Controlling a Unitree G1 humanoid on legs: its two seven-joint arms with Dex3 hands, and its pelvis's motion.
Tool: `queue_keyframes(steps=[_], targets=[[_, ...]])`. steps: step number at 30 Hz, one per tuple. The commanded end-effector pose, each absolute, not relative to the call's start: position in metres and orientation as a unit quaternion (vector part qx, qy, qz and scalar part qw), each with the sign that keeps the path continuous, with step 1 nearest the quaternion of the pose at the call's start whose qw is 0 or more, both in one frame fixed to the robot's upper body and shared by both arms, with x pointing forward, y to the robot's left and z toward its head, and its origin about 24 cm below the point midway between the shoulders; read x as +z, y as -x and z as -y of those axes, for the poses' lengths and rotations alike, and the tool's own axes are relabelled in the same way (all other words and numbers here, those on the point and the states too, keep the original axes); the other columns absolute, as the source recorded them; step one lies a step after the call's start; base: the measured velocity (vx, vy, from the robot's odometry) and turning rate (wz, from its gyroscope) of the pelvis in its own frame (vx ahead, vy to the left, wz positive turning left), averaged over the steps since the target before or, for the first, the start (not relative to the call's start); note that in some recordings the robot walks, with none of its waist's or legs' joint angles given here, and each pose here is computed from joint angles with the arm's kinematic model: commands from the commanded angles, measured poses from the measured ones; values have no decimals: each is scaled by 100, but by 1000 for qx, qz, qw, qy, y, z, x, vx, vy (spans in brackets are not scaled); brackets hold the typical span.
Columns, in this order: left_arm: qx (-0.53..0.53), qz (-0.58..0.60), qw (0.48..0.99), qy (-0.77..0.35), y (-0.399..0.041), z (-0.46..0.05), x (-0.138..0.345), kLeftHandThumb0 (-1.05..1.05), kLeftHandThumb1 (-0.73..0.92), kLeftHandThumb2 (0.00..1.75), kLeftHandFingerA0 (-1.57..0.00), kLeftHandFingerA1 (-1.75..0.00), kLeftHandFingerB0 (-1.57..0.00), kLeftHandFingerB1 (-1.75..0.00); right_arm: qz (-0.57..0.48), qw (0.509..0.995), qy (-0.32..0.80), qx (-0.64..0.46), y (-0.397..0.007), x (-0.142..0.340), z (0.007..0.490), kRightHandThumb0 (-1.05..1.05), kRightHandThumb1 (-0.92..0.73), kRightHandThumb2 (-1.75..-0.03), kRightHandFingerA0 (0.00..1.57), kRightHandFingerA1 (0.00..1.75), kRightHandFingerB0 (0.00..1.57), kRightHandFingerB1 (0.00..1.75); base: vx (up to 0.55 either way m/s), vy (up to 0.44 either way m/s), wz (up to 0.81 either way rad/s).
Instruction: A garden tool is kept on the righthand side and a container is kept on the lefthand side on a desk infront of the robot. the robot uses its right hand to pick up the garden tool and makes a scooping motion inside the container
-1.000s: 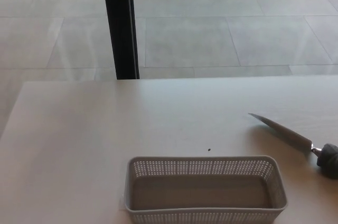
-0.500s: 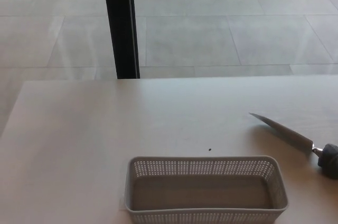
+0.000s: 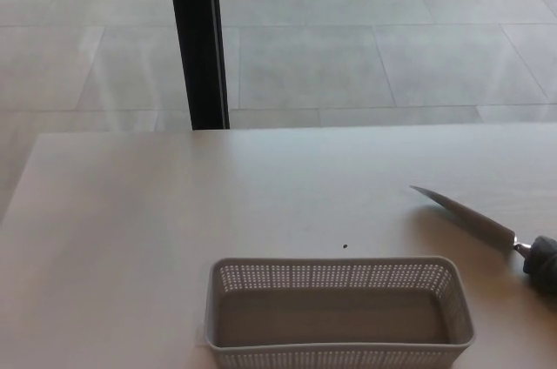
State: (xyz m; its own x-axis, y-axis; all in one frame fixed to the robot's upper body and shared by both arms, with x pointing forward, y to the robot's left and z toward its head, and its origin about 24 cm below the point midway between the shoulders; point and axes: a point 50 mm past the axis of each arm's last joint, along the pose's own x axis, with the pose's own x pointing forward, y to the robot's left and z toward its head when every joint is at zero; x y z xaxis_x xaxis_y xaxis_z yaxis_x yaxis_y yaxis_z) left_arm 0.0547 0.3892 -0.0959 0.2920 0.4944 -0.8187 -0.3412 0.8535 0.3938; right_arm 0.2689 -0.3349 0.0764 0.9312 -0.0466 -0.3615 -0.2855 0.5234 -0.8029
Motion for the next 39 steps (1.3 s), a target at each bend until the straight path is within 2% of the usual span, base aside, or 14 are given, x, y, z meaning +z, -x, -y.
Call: queue_keyframes(steps=[1,4,5,6,7,8,9,12,19,20,31,36,38,39], targets=[[260,-536,798,-88,-52,-392,-94,-52,63,59,-61,-65,-63,-56,-182,826,526,88,-280,80,334,-87,-64,-103,5,17,10,33,0,0,0],[255,-542,795,-93,-48,-392,-95,-52,63,59,-59,-64,-58,-54,-182,826,527,86,-283,81,335,-84,-61,-103,2,22,14,35,0,0,0],[249,-542,797,-95,-48,-393,-94,-52,64,59,-57,-64,-56,-54,-182,826,526,85,-285,82,334,-86,-79,-64,0,32,16,26,0,0,0],[248,-542,797,-96,-47,-392,-94,-52,63,59,-58,-64,-53,-52,-182,824,530,82,-288,84,333,-84,-61,-102,2,22,15,36,0,0,0],[249,-543,796,-101,-48,-393,-94,-52,64,59,-60,-67,-55,-52,-178,824,533,80,-291,87,333,-85,-61,-102,2,24,16,36,0,0,0],[245,-544,796,-102,-48,-393,-94,-53,64,59,-59,-66,-55,-52,-176,824,533,76,-295,91,332,-86,-78,-63,2,32,18,27,0,0,0],[246,-544,795,-104,-49,-393,-94,-53,63,59,-64,-70,-58,-53,-173,826,531,73,-298,94,330,-85,-76,-64,3,30,19,27,0,0,0],[249,-541,798,-95,-50,-392,-94,-51,63,59,-61,-67,-58,-53,-163,825,536,66,-307,107,326,-83,-75,-63,2,31,20,27,0,0,0],[241,-541,800,-98,-52,-391,-95,-53,63,59,-59,-70,-53,-54,-178,800,566,87,-313,102,316,-84,-77,-64,4,34,20,27,0,0,0],[240,-542,799,-99,-53,-390,-95,-54,64,59,-60,-67,-54,-53,-181,799,566,93,-312,98,314,-88,-62,-101,2,31,17,40,0,0,0],[239,-543,800,-97,-54,-388,-97,-55,63,59,-61,-68,-53,-50,-232,758,587,164,-301,65,305,-91,-64,-103,3,26,15,34,0,0,0],[226,-546,799,-113,-54,-387,-97,-56,66,60,-60,-65,-49,-49,-222,765,591,127,-303,68,309,-87,-63,-103,3,41,11,40,0,0,0],[227,-547,797,-114,-54,-387,-97,-56,66,60,-59,-64,-48,-48,-228,766,590,117,-304,67,310,-92,-65,-100,4,43,12,42,0,0,0],[225,-547,798,-114,-55,-387,-97,-56,67,60,-55,-63,-48,-49,-232,760,596,112,-304,68,310,-80,-74,-62,5,49,19,30,0,0,0]])
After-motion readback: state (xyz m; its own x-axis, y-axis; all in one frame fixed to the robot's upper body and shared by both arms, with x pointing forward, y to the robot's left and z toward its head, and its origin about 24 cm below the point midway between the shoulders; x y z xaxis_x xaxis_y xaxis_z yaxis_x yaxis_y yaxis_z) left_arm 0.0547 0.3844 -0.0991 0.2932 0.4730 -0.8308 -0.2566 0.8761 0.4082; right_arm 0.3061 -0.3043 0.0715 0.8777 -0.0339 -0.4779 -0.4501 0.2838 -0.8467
